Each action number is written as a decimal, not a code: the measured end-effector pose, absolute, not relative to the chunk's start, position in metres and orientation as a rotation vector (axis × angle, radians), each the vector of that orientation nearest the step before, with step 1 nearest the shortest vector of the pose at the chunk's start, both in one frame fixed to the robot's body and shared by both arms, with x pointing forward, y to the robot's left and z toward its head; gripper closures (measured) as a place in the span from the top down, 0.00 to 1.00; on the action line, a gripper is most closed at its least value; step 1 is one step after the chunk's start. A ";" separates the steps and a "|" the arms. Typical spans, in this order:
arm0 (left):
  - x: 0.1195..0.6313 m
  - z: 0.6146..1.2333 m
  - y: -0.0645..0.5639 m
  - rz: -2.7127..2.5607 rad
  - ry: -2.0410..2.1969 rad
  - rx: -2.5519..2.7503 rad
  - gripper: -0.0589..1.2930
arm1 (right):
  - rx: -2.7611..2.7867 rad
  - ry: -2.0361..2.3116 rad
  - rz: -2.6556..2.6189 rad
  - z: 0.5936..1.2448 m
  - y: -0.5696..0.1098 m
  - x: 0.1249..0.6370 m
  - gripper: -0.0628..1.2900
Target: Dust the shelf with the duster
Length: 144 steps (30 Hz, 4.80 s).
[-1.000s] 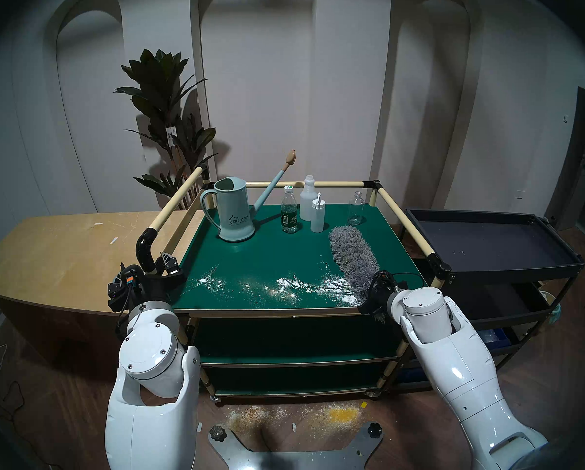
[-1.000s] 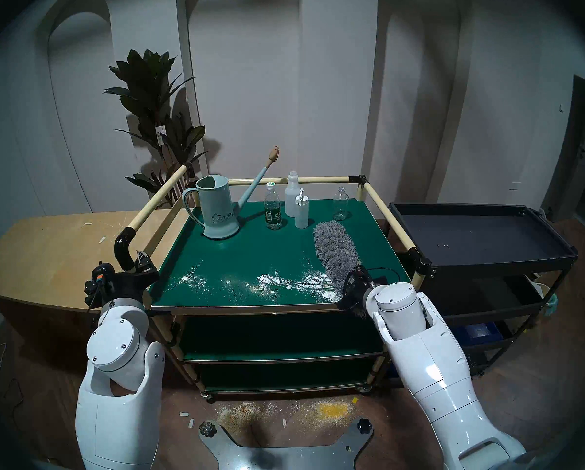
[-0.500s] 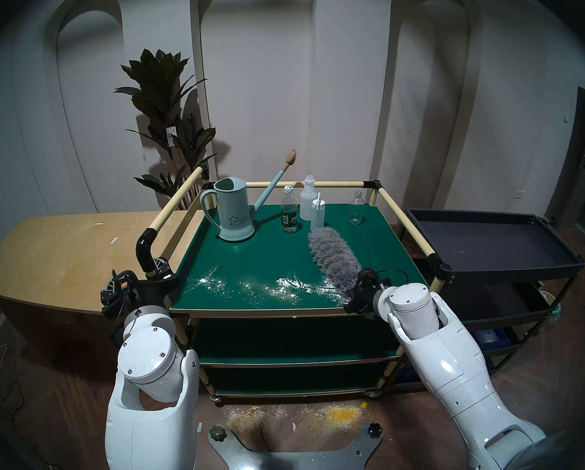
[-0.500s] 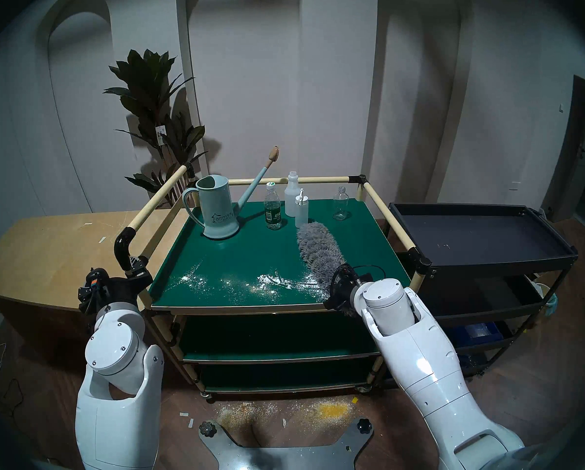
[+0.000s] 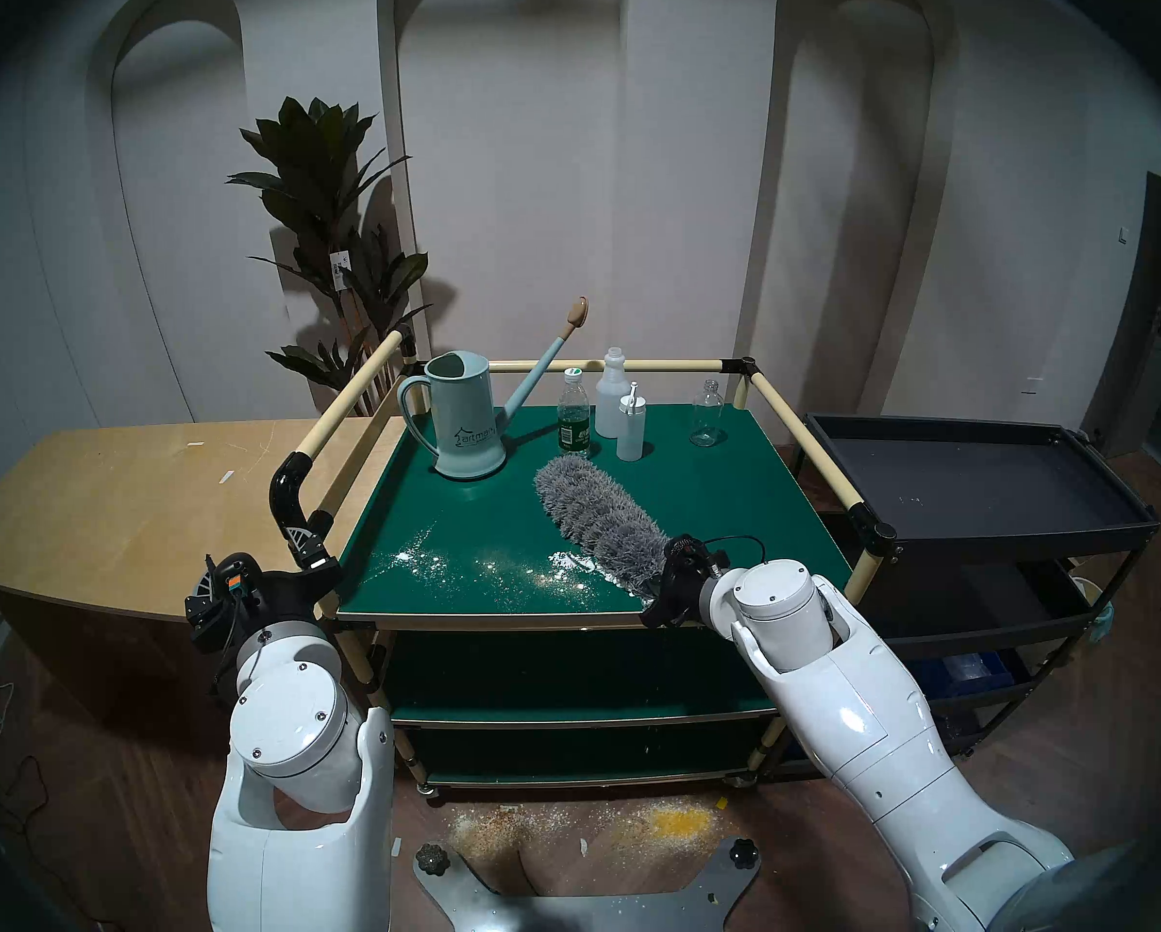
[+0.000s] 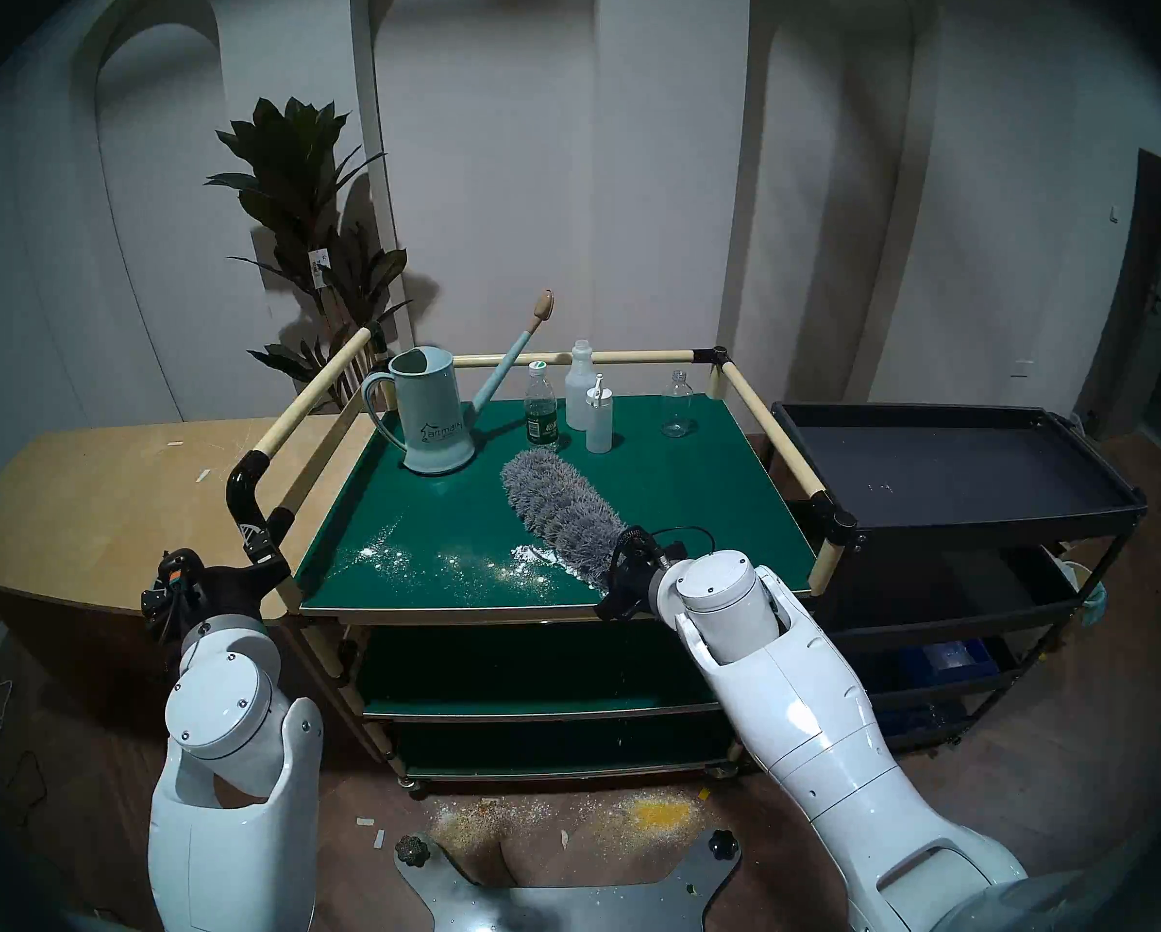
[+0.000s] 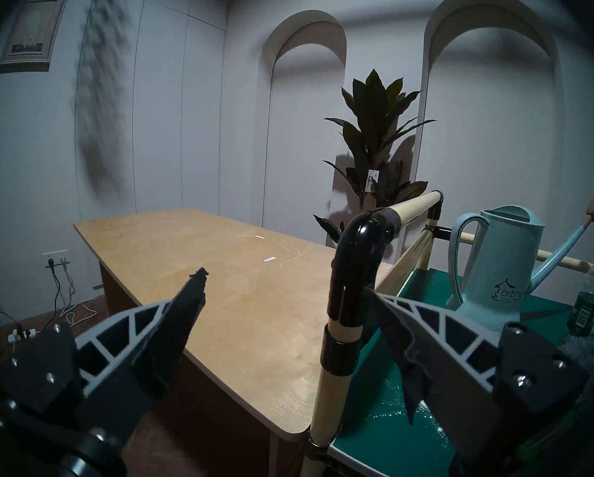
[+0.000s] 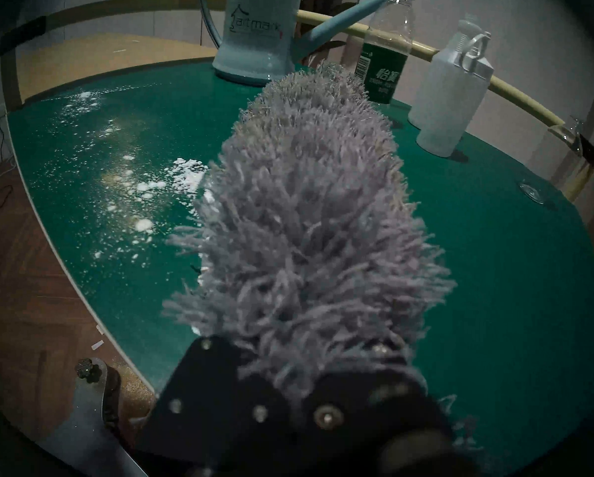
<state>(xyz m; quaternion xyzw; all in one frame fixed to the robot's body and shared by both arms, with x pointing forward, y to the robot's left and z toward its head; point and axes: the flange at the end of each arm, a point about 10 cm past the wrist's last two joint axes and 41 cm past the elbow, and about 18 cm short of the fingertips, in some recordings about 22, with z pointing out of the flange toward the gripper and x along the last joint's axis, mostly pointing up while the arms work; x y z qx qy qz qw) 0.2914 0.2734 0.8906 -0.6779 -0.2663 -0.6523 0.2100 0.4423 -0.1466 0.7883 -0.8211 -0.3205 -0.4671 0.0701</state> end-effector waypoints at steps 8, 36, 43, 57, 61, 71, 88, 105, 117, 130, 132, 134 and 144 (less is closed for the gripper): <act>0.285 0.891 0.275 -1.795 -0.762 -1.869 0.97 | -2.445 -0.996 -1.385 0.789 -0.139 0.441 0.04; 0.245 0.895 0.297 -1.708 -0.876 -1.747 0.97 | -2.334 -1.171 -1.325 0.789 -0.086 0.439 0.04; 0.235 0.892 0.304 -1.678 -0.907 -1.728 0.97 | -2.306 -1.226 -1.321 0.789 -0.071 0.440 0.04; 0.224 0.884 0.314 -1.642 -0.963 -1.727 0.97 | -2.268 -1.300 -1.323 0.789 -0.048 0.443 0.04; 0.221 0.883 0.316 -1.637 -0.968 -1.725 0.97 | -2.263 -1.317 -1.324 0.789 -0.046 0.443 0.04; 0.215 0.881 0.318 -1.630 -0.974 -1.716 0.97 | -2.219 -1.365 -1.315 0.788 -0.036 0.439 0.04; 0.202 0.878 0.322 -1.617 -1.007 -1.681 0.97 | -2.060 -1.536 -1.283 0.788 -0.019 0.436 0.04; 0.197 0.875 0.319 -1.629 -1.037 -1.663 0.97 | -1.850 -1.810 -1.025 0.789 -0.048 0.415 0.04; 0.195 0.871 0.307 -1.633 -1.056 -1.666 0.97 | -1.714 -1.930 -0.837 0.790 -0.082 0.406 0.04; 0.200 0.873 0.293 -1.648 -1.051 -1.666 0.97 | -1.662 -1.797 -0.790 0.811 -0.105 0.409 0.04; 0.202 0.875 0.292 -1.657 -1.046 -1.665 0.97 | -1.674 -1.730 -0.779 0.818 -0.107 0.411 0.04; 0.204 0.876 0.291 -1.665 -1.039 -1.665 0.97 | -1.684 -1.673 -0.786 0.826 -0.108 0.415 0.04; 0.219 0.882 0.288 -1.707 -0.984 -1.695 0.97 | -1.763 -1.535 -0.987 0.883 -0.111 0.461 0.04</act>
